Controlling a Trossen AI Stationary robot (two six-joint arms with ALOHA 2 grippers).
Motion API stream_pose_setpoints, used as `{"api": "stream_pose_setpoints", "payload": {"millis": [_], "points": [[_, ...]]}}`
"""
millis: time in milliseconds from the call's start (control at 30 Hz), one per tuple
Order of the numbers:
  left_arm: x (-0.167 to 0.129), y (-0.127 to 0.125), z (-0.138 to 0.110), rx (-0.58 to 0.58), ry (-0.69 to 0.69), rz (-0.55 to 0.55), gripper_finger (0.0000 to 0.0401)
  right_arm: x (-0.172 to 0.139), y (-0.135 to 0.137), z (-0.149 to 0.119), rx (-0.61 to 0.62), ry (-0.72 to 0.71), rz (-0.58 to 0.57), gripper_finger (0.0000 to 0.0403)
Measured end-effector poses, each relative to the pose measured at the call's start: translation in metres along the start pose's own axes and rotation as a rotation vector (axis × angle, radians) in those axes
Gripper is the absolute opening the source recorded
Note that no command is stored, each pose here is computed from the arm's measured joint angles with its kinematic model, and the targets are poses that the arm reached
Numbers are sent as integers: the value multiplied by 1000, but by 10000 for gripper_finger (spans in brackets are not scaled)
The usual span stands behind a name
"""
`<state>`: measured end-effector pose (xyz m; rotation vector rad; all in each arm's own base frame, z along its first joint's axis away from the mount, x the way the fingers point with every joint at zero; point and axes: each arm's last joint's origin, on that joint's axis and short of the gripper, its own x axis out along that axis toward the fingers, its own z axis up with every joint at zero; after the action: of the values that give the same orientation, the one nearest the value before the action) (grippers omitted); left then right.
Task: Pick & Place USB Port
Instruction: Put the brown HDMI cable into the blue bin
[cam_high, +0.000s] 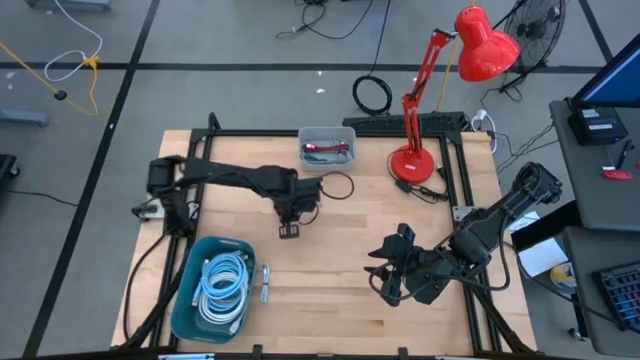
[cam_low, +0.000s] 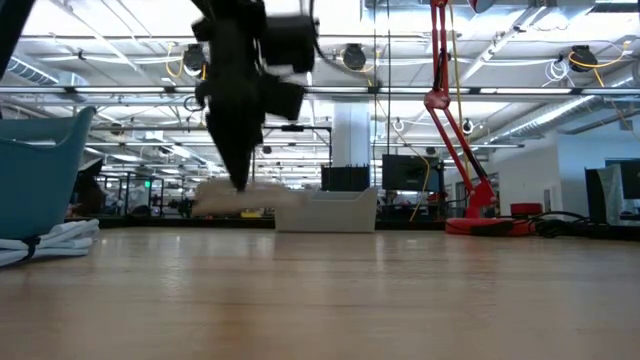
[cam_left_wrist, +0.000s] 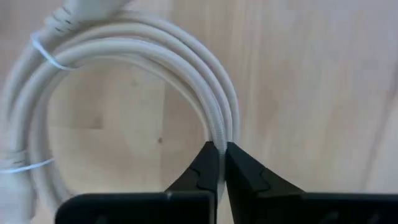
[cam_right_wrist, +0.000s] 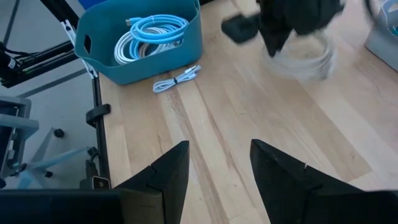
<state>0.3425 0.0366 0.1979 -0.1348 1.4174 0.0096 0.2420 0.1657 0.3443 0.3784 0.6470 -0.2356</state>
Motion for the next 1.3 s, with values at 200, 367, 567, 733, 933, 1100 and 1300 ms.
{"api": "stream_pose_setpoints", "payload": {"millis": [200,367,567,733,933,1100,1300], "points": [[-66,-14,-11,-73,-139,-9,9,2,-3,2,-7,3,-17,162],[-114,-33,-24,-210,-281,-110,9,5,-8,7,7,-5,-38,162],[-154,-69,-49,-368,-378,-218,9,-1,-21,21,-22,-36,-48,162],[-162,-106,-68,-514,-375,-261,9,-17,-36,36,-60,-82,-40,162],[-158,-153,-94,-706,-343,-243,9,-35,-50,46,-95,-131,-28,162],[-154,-187,-126,-863,-344,-180,9,-37,-52,48,-152,-151,-44,162],[-148,-216,-157,-1001,-333,-166,9,-35,-56,53,-144,-163,-62,162]]}}
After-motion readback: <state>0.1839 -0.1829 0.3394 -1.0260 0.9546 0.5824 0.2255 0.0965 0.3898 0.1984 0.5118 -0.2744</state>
